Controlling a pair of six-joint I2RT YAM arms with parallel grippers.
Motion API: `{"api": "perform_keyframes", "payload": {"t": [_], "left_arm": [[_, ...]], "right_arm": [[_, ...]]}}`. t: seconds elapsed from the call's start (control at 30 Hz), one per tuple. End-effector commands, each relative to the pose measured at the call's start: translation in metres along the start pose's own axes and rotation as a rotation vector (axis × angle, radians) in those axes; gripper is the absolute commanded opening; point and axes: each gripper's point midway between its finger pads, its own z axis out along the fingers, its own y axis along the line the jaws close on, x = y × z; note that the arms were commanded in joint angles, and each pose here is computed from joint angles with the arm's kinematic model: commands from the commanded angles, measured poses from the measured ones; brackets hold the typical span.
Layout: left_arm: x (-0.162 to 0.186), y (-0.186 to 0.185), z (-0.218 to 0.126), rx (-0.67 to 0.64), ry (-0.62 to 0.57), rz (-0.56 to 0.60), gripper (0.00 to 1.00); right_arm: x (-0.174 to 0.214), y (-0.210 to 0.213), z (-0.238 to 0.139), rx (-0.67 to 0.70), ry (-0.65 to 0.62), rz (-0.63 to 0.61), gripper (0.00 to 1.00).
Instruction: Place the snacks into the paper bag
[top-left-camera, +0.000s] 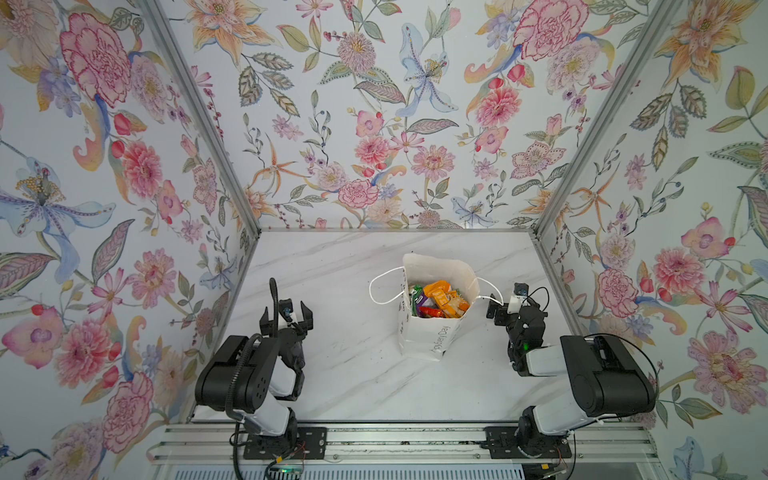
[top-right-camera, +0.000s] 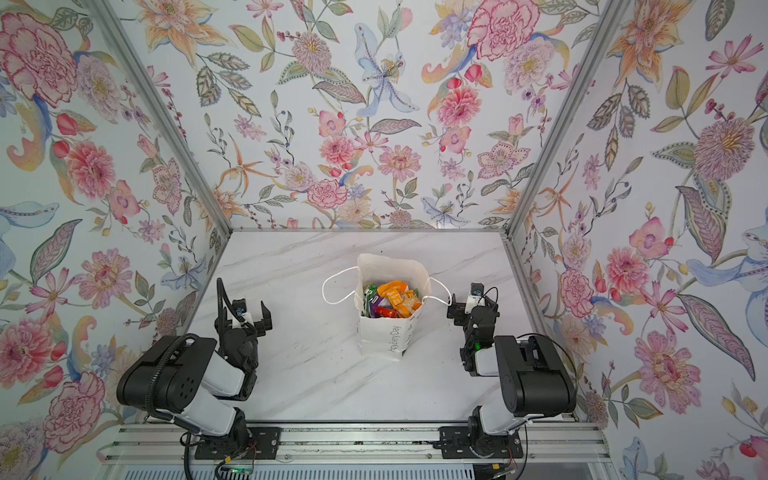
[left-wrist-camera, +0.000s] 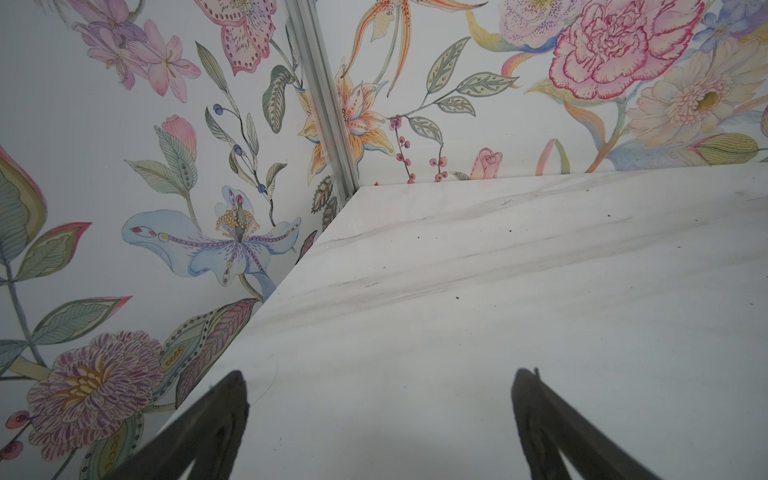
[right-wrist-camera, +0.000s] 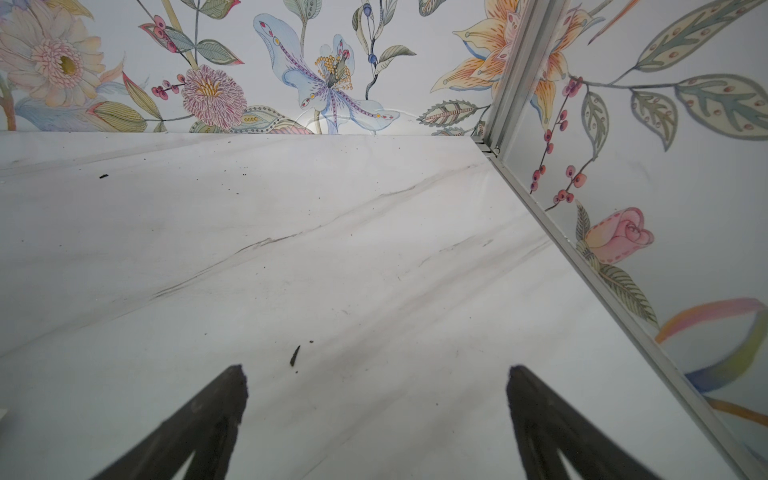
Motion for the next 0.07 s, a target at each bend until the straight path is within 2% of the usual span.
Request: {"api": "perform_keyframes", "payload": {"t": [0.0,0.03], "left_arm": [[-0.0320,0.0121,-0.0022,-0.044,-0.131,-0.068,0.99],[-0.0322,0.0120,-0.0023,-0.043,-0.132,-0.069,0.99]], "right_arm": [[-0.0105,-0.0005,0.0019,0.006,-0.031,0.016,0.99],[-0.0105,-0.0004,0.0018,0.005,-0.032,0.017,0.99]]}}
